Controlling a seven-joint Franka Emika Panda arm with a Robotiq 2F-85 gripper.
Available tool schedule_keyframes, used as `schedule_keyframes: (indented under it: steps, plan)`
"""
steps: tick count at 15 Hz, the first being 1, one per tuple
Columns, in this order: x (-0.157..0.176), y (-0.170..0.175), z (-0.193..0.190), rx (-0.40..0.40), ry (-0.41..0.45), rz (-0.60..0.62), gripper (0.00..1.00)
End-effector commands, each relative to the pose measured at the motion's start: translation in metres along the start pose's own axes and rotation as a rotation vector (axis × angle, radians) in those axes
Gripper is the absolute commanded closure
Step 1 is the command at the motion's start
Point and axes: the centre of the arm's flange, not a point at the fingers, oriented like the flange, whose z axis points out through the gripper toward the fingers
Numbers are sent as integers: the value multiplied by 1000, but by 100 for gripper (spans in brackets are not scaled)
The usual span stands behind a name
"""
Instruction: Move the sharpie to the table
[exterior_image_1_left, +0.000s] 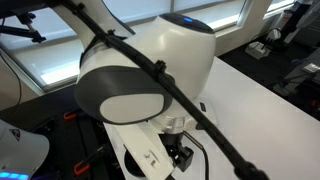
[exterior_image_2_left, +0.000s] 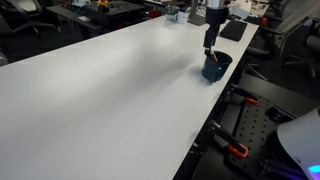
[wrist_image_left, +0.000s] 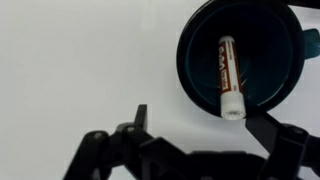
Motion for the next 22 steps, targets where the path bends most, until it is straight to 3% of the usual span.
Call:
schedule_keyframes:
  steps: [1,9,18,20,22]
  plan:
    - [-4,-1,2,-4,22,-1,0]
    - [-9,-12,-23,-26,39,-13,0]
    - [-23,-23,-9,11,-2,-27,1]
    - [-24,-24,-6,11,-8,-29,6]
    - [-24,-25,-5,10,-10,-31,31]
